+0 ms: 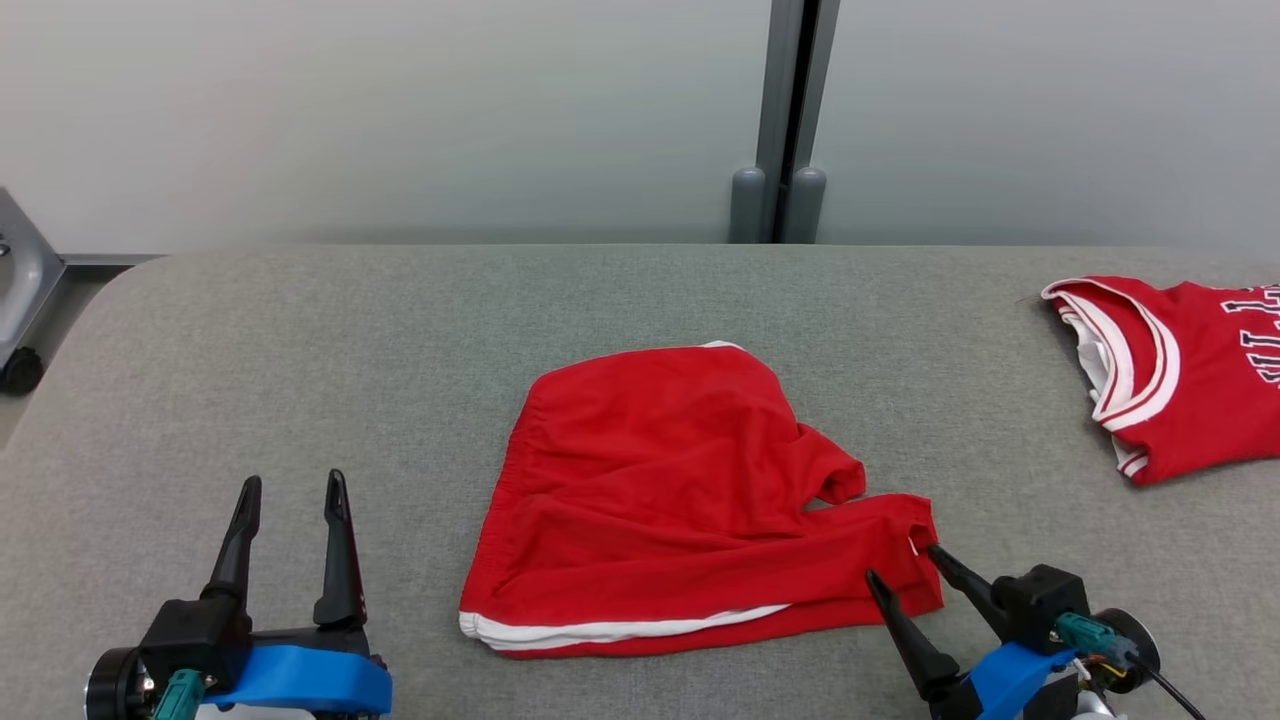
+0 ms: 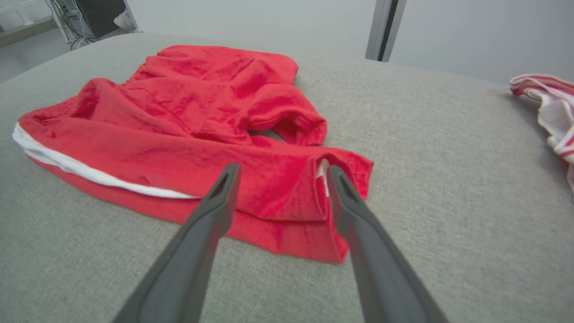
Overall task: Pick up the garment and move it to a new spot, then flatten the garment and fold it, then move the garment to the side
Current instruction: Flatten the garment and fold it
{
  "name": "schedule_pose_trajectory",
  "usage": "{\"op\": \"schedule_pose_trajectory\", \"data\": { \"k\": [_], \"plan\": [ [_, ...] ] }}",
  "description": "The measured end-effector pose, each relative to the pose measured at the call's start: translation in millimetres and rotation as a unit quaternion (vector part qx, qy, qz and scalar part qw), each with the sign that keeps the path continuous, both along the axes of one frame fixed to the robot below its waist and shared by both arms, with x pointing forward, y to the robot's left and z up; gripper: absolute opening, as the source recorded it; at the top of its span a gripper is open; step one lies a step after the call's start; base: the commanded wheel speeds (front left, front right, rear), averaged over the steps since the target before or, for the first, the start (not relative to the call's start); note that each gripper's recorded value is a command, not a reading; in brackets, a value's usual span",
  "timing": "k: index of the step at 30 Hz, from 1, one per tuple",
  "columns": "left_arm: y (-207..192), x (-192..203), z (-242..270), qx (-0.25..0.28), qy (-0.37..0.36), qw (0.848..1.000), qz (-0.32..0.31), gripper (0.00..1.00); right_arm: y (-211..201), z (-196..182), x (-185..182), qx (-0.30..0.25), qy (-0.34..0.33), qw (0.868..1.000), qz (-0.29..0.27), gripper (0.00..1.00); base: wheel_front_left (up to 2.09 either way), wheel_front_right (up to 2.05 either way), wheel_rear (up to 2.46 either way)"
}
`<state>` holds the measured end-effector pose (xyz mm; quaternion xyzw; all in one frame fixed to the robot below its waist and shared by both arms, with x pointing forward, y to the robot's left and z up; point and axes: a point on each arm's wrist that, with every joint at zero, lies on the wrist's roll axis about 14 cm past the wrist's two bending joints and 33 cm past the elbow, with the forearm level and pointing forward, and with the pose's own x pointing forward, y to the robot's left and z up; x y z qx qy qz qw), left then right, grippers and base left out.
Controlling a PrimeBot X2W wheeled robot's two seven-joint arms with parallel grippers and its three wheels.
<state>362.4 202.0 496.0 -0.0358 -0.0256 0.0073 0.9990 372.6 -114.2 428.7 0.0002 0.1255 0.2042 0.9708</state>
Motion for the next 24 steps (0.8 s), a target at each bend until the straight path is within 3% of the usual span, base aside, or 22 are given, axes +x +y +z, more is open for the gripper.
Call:
{"op": "schedule_pose_trajectory", "data": {
  "k": [16, 17, 18, 24],
  "plan": [
    [14, -3, -6, 0.001, 0.01, 1.0, 0.021, 1.0, 9, -31, 22, -0.053, 0.054, 0.996, 0.04, 1.0, 0.0, 0.0, 0.0],
    [15, -3, -5, 0.001, 0.01, 1.0, 0.021, 1.0, 10, -34, 22, -0.056, 0.061, 0.996, 0.041, 0.15, 0.0, 0.0, 0.0],
    [15, -3, -6, 0.001, 0.01, 1.0, 0.021, 1.0, 11, -35, 23, -0.056, 0.064, 0.995, 0.043, 0.0, 0.0, 0.0, 0.0],
    [15, -4, -4, 0.0, 0.007, 1.0, 0.022, 1.0, 16, -29, 24, -0.046, 0.05, 0.996, 0.049, 0.0, 0.0, 0.0, 0.0]
  ]
}}
